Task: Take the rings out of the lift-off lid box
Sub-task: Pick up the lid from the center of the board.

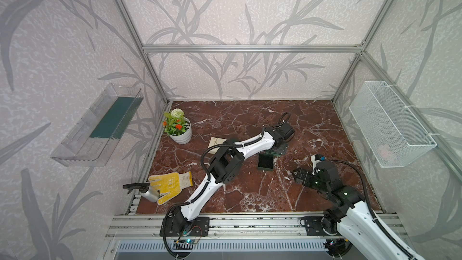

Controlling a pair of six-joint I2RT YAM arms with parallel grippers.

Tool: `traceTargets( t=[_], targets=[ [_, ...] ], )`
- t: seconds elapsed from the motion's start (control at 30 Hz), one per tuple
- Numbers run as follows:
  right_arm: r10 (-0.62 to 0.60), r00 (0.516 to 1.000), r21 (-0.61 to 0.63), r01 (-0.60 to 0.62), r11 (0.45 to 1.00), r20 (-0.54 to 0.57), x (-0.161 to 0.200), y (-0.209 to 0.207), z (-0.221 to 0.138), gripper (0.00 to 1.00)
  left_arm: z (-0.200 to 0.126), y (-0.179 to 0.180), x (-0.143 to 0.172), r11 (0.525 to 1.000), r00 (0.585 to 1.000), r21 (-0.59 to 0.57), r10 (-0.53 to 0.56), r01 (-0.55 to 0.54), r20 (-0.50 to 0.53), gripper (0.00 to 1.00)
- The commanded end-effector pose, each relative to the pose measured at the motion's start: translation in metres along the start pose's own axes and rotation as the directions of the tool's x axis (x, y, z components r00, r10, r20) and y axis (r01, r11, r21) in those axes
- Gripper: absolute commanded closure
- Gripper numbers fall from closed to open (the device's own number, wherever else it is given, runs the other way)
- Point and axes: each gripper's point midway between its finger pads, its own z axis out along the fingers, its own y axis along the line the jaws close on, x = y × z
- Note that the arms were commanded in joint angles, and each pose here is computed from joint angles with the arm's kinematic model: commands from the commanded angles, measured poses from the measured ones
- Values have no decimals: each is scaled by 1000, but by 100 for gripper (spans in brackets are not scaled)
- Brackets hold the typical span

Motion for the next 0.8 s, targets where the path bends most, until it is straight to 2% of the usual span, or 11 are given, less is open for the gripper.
traceTargets(
  t=[0.0, 0.27, 0.43, 0.77],
  targets=[
    [20, 1000, -14, -20, 1000, 1, 1, 2, -1, 1, 10, 2, 9, 999, 999, -30, 30, -31, -35, 12],
    [41, 999, -67, -41, 997, -12, -1, 14, -5, 1, 11, 0, 8, 999, 998, -12, 50, -51, -36, 19],
    [56, 998, -121, -56, 991, -10, -6, 26, -9, 1, -4, 2, -1, 998, 998, -19, 57, -57, 0, 19],
    [59, 998, -129, -61, 990, -22, -4, 28, -9, 1, -37, 12, -19, 997, 997, -39, 63, -61, 53, 19]
  ],
)
